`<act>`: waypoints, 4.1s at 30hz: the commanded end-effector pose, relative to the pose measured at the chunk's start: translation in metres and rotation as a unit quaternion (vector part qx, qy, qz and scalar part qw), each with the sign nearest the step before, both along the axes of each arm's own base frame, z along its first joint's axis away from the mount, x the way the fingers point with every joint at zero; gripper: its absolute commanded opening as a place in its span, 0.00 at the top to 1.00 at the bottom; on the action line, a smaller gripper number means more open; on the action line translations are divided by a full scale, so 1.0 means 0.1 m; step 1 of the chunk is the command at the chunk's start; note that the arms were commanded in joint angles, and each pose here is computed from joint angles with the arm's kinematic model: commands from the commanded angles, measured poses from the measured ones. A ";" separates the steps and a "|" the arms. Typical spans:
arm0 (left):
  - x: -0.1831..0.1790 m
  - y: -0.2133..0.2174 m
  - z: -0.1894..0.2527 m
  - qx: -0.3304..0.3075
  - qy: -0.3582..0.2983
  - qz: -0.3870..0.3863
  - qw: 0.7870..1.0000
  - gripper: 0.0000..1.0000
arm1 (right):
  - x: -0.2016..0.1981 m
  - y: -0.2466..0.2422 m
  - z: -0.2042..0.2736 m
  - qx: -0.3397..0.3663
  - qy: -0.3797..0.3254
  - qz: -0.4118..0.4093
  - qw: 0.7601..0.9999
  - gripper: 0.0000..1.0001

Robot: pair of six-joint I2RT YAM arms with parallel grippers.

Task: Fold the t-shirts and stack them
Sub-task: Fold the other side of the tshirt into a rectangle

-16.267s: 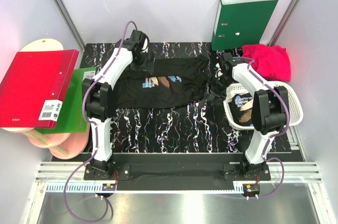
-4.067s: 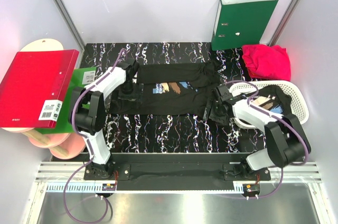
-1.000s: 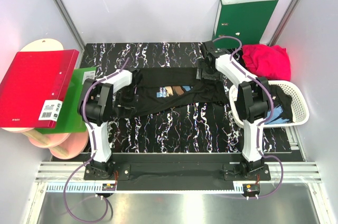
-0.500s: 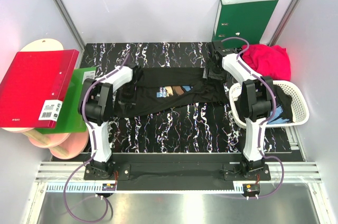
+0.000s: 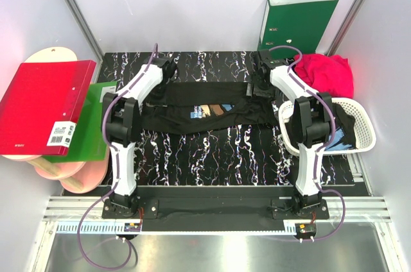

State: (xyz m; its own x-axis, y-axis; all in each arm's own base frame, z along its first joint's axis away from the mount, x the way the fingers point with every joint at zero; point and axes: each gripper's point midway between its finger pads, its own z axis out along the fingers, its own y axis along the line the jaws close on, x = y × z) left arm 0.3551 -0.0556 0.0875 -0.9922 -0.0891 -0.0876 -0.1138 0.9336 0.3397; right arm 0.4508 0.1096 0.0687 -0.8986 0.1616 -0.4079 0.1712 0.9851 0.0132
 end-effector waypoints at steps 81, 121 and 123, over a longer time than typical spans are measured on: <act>0.20 0.08 0.01 -0.019 -0.031 -0.016 0.999 0.01 | -0.03 0.70 0.64 0.152 -0.067 0.049 0.985 1.00; 0.22 -0.03 -0.05 -0.029 -0.020 -0.042 0.998 0.01 | 0.13 0.37 0.58 0.054 -0.114 0.012 0.992 0.25; 0.23 -0.03 -0.04 -0.028 -0.021 -0.043 0.998 0.01 | 0.14 0.38 0.50 0.057 -0.103 0.005 0.993 0.43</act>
State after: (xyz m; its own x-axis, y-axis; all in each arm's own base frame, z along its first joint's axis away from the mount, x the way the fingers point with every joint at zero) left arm 0.3684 -0.0543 0.0775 -0.9950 -0.0267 -0.0958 -0.0543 0.9530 0.2980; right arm 0.4666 0.1394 0.1354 -0.7657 0.1831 -0.6166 0.1207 0.9825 0.1420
